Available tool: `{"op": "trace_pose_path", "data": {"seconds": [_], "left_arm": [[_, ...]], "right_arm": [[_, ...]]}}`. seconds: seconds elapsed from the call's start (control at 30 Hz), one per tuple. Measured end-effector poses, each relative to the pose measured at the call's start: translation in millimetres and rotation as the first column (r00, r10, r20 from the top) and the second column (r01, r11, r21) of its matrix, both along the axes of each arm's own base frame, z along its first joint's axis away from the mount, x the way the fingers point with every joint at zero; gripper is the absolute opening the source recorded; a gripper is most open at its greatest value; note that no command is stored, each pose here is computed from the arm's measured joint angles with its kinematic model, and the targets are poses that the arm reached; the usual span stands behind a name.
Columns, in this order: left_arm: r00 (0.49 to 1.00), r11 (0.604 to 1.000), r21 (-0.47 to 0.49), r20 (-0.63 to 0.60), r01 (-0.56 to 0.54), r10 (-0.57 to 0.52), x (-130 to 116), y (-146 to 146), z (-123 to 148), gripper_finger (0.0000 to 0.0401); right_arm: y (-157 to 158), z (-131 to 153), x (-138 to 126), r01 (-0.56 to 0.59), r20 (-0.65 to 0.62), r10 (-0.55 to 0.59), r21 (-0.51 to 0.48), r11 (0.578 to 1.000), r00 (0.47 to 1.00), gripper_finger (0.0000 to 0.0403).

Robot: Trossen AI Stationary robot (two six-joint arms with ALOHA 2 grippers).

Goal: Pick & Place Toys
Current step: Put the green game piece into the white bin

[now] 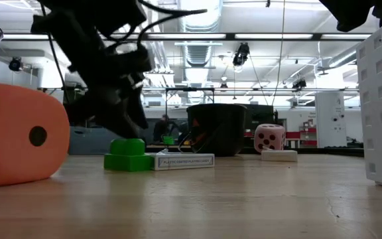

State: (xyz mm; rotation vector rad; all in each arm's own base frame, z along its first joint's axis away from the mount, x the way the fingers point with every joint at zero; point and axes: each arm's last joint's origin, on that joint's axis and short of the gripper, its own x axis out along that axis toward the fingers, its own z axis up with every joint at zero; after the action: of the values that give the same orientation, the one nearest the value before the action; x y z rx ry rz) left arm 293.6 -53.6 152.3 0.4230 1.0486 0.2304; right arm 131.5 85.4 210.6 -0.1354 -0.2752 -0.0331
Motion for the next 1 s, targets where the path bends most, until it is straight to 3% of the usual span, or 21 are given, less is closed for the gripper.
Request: {"op": "trace_pose_path", "data": {"seconds": [0.33,0.57,0.77,1.0], "left_arm": [[0.986,0.983,-0.117,-0.076,0.142,-0.151,3,-5,-23,0.0277],[0.992,0.996,-0.01,-0.095,0.085,-0.085,5,7,-15,0.0314],[0.996,0.997,-0.015,-0.06,0.07,-0.071,10,11,-2,0.0366],[0.993,0.992,-0.079,-0.06,0.101,-0.106,10,8,-3,0.0376]], "right_arm": [[0,0,0,0.0,0.001,0.0,0.001,1.0,1.0,0.0387],[0,0,0,0.0,0.001,0.0,0.001,1.0,1.0,0.0387],[0,0,0,0.0,0.001,0.0,0.001,1.0,1.0,0.0387],[0,0,0,-0.001,-0.002,0.001,0.0,1.0,1.0,0.0387]]}}
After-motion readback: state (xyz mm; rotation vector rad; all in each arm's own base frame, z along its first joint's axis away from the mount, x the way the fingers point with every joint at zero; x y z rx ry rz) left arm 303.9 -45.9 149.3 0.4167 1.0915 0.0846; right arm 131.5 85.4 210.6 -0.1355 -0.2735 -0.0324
